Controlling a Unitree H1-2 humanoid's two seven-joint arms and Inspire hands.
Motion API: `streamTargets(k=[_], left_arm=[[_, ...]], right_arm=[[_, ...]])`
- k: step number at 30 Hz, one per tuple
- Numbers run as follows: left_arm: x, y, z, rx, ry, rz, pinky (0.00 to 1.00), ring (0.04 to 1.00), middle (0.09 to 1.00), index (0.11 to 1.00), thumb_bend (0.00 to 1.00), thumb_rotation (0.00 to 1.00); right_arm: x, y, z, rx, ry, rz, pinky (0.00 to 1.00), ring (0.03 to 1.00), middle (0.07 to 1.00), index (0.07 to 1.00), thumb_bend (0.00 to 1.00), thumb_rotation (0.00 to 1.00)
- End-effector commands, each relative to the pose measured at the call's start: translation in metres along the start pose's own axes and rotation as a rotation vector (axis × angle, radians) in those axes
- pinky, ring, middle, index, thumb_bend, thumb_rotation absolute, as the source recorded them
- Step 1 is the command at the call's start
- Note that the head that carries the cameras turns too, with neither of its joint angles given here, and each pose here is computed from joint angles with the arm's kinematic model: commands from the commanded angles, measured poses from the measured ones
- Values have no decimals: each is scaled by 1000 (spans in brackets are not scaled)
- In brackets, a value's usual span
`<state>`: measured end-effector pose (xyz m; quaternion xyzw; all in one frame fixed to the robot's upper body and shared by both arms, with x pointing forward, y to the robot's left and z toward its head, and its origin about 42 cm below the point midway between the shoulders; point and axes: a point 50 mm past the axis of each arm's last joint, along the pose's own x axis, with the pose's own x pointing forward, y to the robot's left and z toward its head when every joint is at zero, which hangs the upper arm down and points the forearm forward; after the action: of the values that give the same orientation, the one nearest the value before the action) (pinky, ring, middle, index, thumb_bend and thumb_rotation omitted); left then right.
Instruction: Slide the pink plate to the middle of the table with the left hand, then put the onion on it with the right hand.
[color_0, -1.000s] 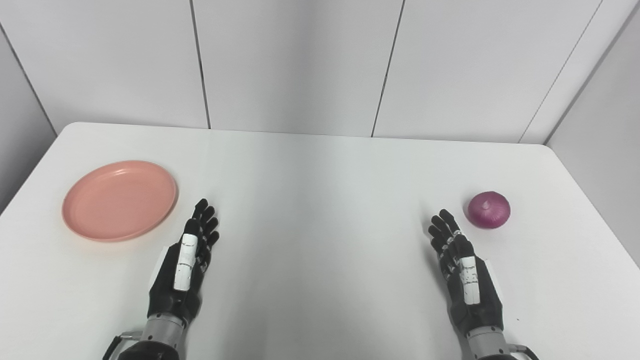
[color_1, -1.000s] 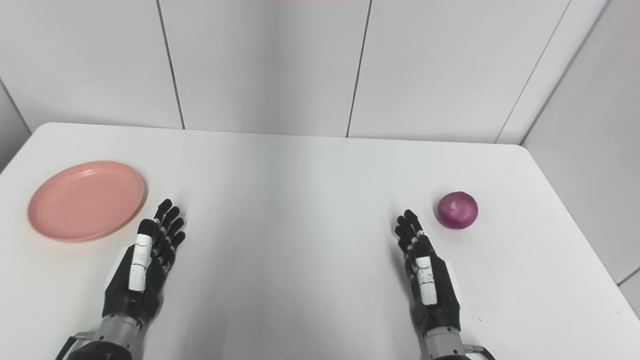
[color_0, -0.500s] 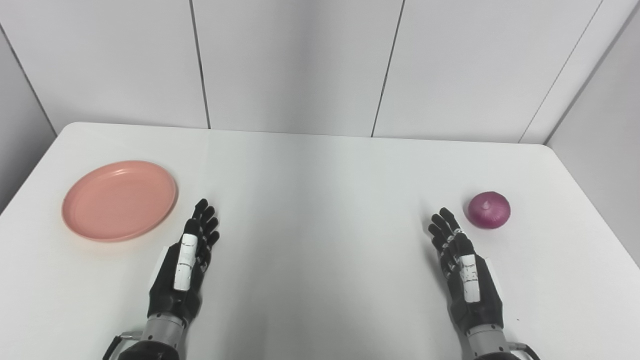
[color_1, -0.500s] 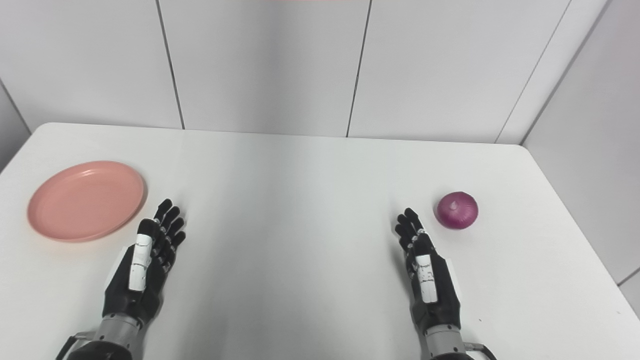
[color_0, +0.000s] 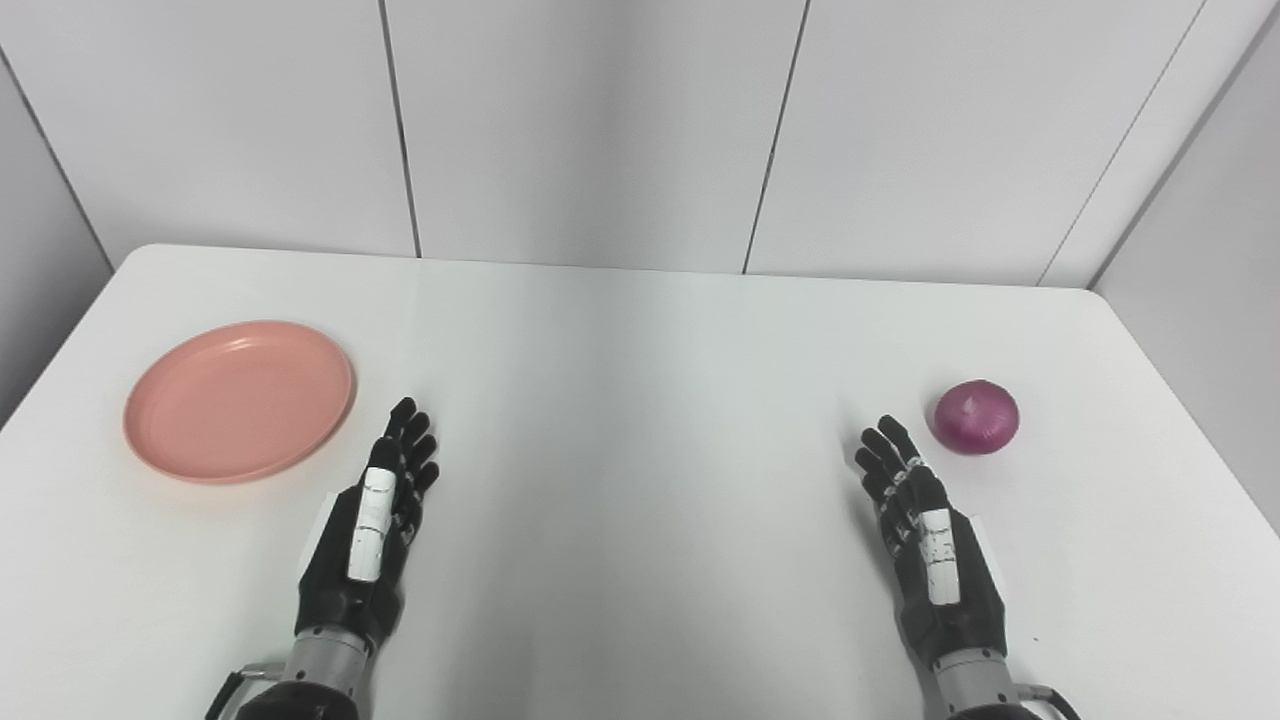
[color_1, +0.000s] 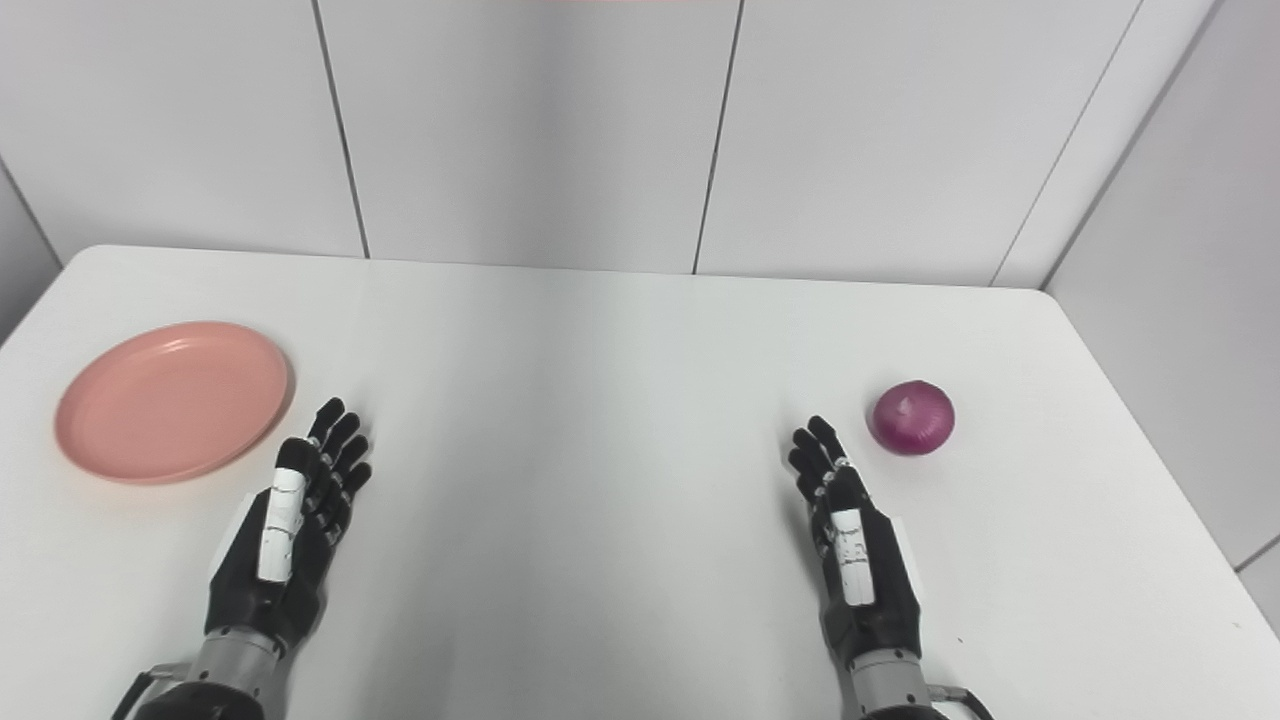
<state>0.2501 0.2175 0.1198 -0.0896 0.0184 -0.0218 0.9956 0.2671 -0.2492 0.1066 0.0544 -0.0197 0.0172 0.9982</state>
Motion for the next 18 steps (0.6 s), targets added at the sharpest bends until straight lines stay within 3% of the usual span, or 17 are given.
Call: streamTargets(k=[1, 6, 18], left_arm=[[-35, 5, -23, -17, 73, 37, 1000, 1000, 1000, 1000, 820, 937], [-36, 1, -30, -10, 78, 35, 1000, 1000, 1000, 1000, 827, 937], [-32, -23, -56, -13, 73, 63, 1000, 1000, 1000, 1000, 873, 874]], right_arm=[[-18, -5, -34, 17, 92, -19, 986, 943, 919, 938, 882, 879], [-21, -12, -39, 25, 83, -18, 978, 941, 925, 945, 873, 882], [-30, -51, -64, 31, 101, -1, 999, 966, 949, 965, 855, 925]])
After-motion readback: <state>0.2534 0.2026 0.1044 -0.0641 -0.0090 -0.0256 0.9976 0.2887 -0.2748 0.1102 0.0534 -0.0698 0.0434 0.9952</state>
